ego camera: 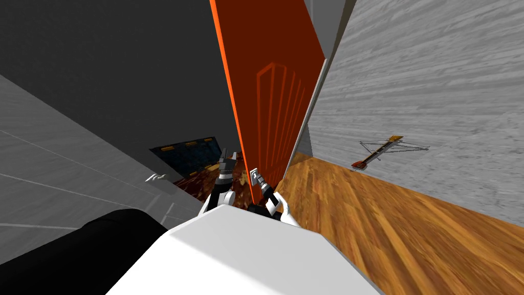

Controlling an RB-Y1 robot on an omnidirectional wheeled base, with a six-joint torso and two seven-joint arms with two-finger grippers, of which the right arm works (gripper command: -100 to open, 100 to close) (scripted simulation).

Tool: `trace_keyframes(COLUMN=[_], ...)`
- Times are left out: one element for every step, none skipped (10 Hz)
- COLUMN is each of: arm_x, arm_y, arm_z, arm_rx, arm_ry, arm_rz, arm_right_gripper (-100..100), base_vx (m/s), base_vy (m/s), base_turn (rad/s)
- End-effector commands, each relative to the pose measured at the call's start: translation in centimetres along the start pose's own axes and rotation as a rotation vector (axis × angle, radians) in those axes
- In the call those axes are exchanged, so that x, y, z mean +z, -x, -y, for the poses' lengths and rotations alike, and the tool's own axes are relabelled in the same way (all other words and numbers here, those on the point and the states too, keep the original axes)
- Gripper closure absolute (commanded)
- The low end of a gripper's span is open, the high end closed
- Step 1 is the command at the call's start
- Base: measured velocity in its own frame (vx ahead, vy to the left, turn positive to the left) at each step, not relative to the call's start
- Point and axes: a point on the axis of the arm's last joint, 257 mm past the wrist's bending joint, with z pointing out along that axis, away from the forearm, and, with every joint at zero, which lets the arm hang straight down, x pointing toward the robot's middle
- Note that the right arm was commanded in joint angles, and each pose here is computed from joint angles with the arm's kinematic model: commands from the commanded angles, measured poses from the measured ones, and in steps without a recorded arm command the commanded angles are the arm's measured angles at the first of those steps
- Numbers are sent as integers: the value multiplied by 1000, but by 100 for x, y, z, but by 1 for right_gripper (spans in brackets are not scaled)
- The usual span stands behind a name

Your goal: Push the door open

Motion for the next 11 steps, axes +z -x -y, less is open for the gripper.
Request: trace_keyframes(arm_x=[-20,-35,-41,-51,-60,-63,-69,-70,-72,-71,-69], arm_y=[102,97,93,86,77,73,64,59,49,38,28], arm_z=[-21,-18,-17,-18,-21,-24,-31,-35,-45,-57,-70], arm_rx=[-7,-8,-8,-8,-8,-8,-7,-6,-5,-2,0], arm_ry=[4,3,3,2,2,3,3,4,5,6,8], arm_rz=[20,26,29,36,42,45,51,54,60,66,71], arm_right_gripper=[100,100,100,100,100,100,100,100,100,100,100], base_vx=[107,95,112,112,95,62,110,91,74,82,82], base_vy=[187,182,169,185,209,178,168,175,172,212,231], base_turn=[-142,-166,-149,-139,-232,-130,-156,-97,-130,-147,-173])
